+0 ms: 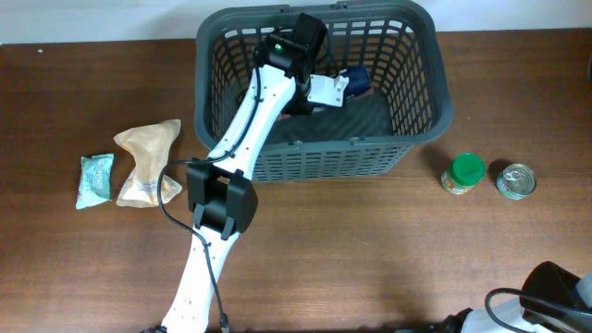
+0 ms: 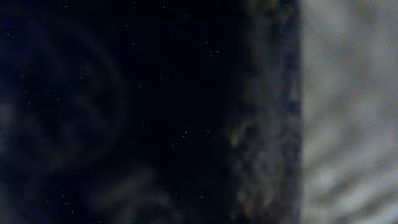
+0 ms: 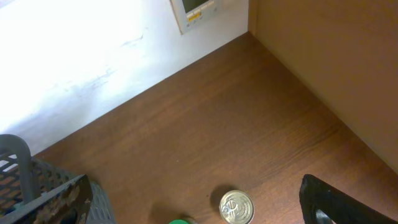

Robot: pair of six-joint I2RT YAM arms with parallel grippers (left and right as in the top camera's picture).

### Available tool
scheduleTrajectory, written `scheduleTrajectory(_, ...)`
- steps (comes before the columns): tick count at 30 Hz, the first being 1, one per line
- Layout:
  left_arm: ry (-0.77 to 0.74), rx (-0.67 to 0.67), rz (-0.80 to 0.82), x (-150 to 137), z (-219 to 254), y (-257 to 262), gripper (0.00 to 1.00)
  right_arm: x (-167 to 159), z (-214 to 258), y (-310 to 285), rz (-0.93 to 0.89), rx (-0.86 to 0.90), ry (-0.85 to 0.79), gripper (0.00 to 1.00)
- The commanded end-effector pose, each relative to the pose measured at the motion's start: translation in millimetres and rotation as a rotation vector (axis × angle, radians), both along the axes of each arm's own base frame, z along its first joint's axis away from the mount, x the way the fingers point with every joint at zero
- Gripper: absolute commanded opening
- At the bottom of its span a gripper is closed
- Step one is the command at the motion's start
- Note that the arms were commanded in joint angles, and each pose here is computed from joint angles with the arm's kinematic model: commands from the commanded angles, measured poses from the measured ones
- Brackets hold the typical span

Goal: Pack container
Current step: 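Lift the blue box with the left gripper and drop it into the basket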

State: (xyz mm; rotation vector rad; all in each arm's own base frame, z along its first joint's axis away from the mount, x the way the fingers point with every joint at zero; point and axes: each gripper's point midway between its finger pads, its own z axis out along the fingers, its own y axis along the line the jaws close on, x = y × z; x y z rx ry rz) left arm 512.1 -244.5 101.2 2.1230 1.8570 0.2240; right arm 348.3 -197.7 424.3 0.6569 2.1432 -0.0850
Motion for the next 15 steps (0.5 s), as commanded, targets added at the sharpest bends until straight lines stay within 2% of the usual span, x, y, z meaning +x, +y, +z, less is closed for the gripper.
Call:
scheduleTrajectory(1, -0.052, -0.008, 0.051, 5.8, 23.9, 7.8, 0.99, -0.4, 1.5, -2.8, -0.009, -0.009, -0.002, 0.99)
scheduleTrajectory(5, -0.113, -0.093, 0.148, 1.4, 74.0, 8.5, 0.99, -0.4, 1.5, -2.8, -0.009, -0.009, -0.002, 0.99)
scheduleTrajectory(7, -0.176, -0.164, 0.212, -3.9, 119.0, 11.5, 0.99, -0.4, 1.5, -2.8, -0.009, -0.009, -0.002, 0.99)
scheduleTrajectory(9, -0.257, -0.290, 0.336, -15.8, 182.6, 21.2, 0.99, -0.4, 1.5, -2.8, -0.009, -0.009, -0.002, 0.99)
scheduleTrajectory(13, -0.410, -0.483, 0.648, -47.3, 283.5, 71.8, 0.99, -0.4, 1.5, -2.8, -0.009, -0.009, -0.002, 0.99)
scheduleTrajectory(14, -0.437, -0.514, 0.694, -69.1, 310.6, 95.8, 0.99, -0.4, 1.5, -2.8, -0.009, -0.009, -0.002, 0.99)
scheduleTrajectory(15, -0.449, -0.521, 0.711, -78.0, 320.1, 106.5, 0.99, -0.4, 1.5, -2.8, -0.009, -0.009, -0.002, 0.99)
